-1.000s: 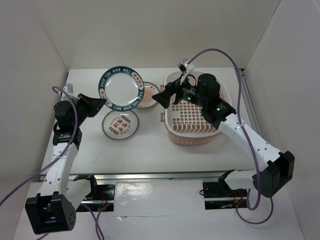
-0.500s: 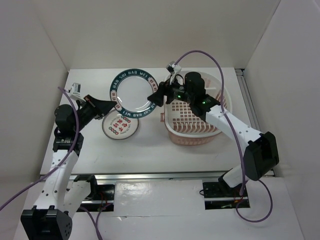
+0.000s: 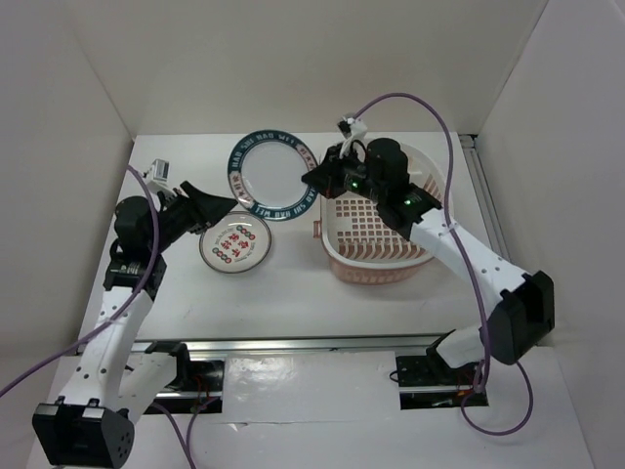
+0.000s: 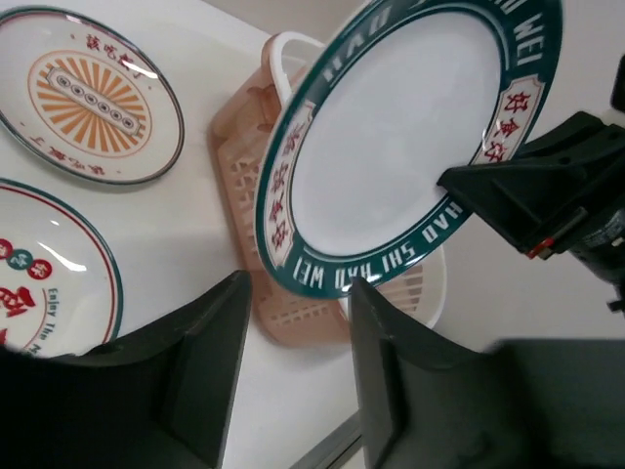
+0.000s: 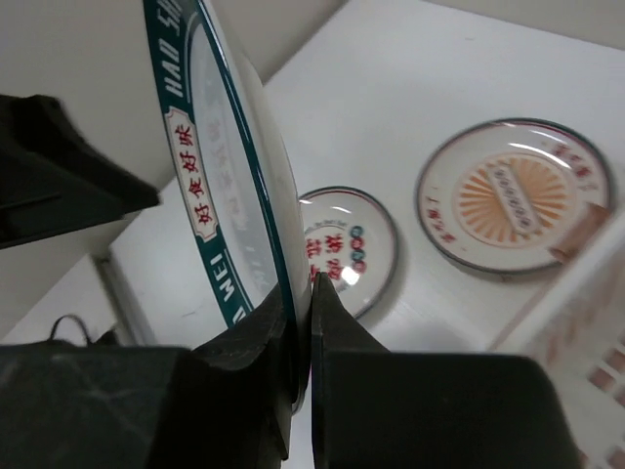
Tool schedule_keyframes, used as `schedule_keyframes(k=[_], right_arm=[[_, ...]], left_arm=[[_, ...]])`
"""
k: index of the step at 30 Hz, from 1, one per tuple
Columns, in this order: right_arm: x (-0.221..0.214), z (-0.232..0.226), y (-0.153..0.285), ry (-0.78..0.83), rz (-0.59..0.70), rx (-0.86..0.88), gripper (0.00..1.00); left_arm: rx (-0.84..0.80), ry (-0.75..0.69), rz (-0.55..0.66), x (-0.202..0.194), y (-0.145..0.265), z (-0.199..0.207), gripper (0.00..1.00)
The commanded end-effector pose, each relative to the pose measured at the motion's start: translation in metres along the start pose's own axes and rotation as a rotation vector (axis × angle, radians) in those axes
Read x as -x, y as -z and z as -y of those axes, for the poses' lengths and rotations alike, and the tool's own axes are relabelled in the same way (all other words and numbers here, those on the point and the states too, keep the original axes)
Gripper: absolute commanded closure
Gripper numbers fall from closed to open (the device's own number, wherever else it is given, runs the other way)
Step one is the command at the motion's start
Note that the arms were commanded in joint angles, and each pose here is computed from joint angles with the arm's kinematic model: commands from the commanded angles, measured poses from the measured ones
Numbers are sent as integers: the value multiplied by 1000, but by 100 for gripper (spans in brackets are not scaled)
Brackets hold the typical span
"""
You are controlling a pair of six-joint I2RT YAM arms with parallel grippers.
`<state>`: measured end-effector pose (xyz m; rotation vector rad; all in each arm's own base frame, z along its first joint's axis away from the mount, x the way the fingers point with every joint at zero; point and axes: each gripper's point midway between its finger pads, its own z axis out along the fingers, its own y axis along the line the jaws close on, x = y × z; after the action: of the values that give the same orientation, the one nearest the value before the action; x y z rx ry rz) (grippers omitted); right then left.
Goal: Load the plates into the dish rack
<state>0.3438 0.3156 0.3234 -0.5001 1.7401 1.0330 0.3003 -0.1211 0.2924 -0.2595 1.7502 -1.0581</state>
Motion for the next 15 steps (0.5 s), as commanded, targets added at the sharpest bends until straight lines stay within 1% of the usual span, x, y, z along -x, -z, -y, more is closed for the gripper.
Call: schedule_keyframes(k=[1, 2, 4, 5, 6, 7, 8, 10, 11, 13, 15], right_arm=[[61, 13, 57, 86, 191, -314, 100], [69, 37, 76, 77, 237, -489, 100], [69, 50, 102, 60, 250, -629, 100], [64, 72, 127, 50, 240, -799, 100], [58, 82, 137, 41, 228, -877, 100], [60, 82, 150, 38, 237, -926, 100], [52, 94, 169, 24, 220, -1044, 100], [41, 99, 180, 4, 203, -1116, 100], [33, 106, 193, 12, 178, -1192, 100], [24, 109, 201, -8, 172, -1253, 100], [11, 114, 214, 5, 136, -1326, 100]], left_arm=[[42, -115, 15, 20, 13, 23, 42], [96, -136, -32, 12, 19, 17, 23], [148, -164, -42, 10, 30, 13, 21], [173, -190, -55, 9, 33, 8, 20], [204, -189, -82, 3, 41, 5, 20], [232, -199, -91, 2, 44, 1, 20], [261, -228, -92, 1, 49, -4, 20], [313, -247, -104, -3, 57, -14, 20], [317, -277, -95, 0, 62, -12, 1], [358, -283, -96, -1, 67, -19, 1], [356, -299, -94, -4, 70, -19, 0]])
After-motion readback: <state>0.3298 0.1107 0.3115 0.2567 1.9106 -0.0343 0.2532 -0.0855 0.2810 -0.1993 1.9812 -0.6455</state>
